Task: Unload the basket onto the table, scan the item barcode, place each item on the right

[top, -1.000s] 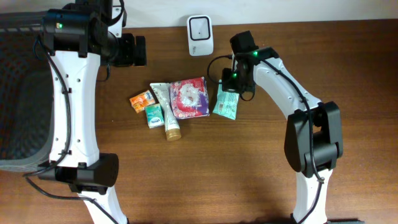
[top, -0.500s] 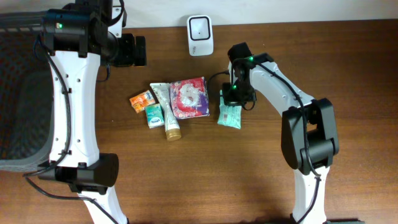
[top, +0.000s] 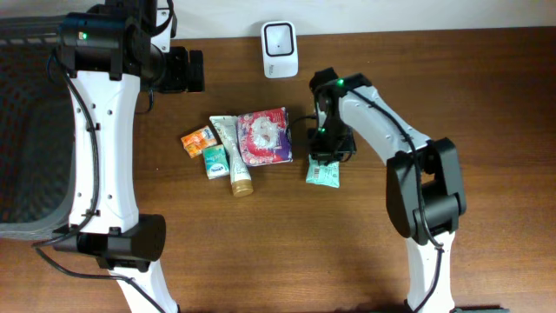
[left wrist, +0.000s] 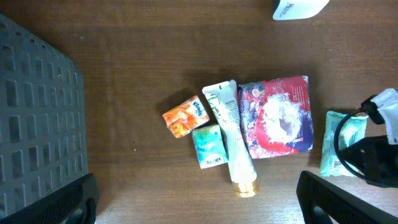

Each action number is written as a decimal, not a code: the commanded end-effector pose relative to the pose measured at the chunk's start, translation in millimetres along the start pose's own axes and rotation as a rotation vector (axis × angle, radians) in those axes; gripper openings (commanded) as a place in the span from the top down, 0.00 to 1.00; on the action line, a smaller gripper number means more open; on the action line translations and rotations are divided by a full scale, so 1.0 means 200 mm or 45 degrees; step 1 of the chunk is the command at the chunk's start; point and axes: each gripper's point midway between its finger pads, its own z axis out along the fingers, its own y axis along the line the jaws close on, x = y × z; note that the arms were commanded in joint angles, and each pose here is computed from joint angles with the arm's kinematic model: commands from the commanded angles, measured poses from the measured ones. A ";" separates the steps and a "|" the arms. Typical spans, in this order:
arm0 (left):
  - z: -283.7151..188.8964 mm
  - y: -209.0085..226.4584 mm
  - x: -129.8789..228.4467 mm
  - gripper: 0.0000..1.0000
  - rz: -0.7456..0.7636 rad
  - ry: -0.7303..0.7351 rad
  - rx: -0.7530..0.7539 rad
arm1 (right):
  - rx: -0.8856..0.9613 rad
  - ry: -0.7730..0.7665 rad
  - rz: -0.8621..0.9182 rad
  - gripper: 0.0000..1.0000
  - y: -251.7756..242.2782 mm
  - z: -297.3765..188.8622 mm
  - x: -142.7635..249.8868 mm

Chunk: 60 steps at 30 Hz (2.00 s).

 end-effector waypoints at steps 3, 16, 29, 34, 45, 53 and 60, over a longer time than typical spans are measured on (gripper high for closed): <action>0.00 0.00 0.00 0.01 -0.003 -0.001 -0.007 | 0.066 0.000 -0.006 0.96 -0.02 0.05 0.02; 0.00 0.00 0.00 0.01 -0.003 -0.001 -0.007 | -0.016 0.079 -0.140 0.56 0.10 -0.10 0.09; 0.00 -0.01 0.00 0.01 -0.001 -0.001 -0.005 | 0.008 0.005 -0.021 0.40 -0.08 -0.13 -0.02; 0.00 -0.01 0.00 0.01 0.001 -0.001 -0.004 | -0.424 -0.043 -0.162 0.26 -0.21 -0.25 -0.09; 0.00 -0.01 0.00 0.01 0.001 -0.001 -0.004 | -0.659 -0.101 -0.114 0.34 -0.22 -0.05 -0.09; 0.00 -0.01 0.00 0.01 0.001 -0.001 -0.004 | -0.694 -0.097 -0.047 0.49 -0.21 0.21 -0.01; 0.00 -0.01 0.00 0.01 0.001 -0.001 -0.004 | -0.685 -0.079 -0.010 0.66 -0.21 0.22 -0.01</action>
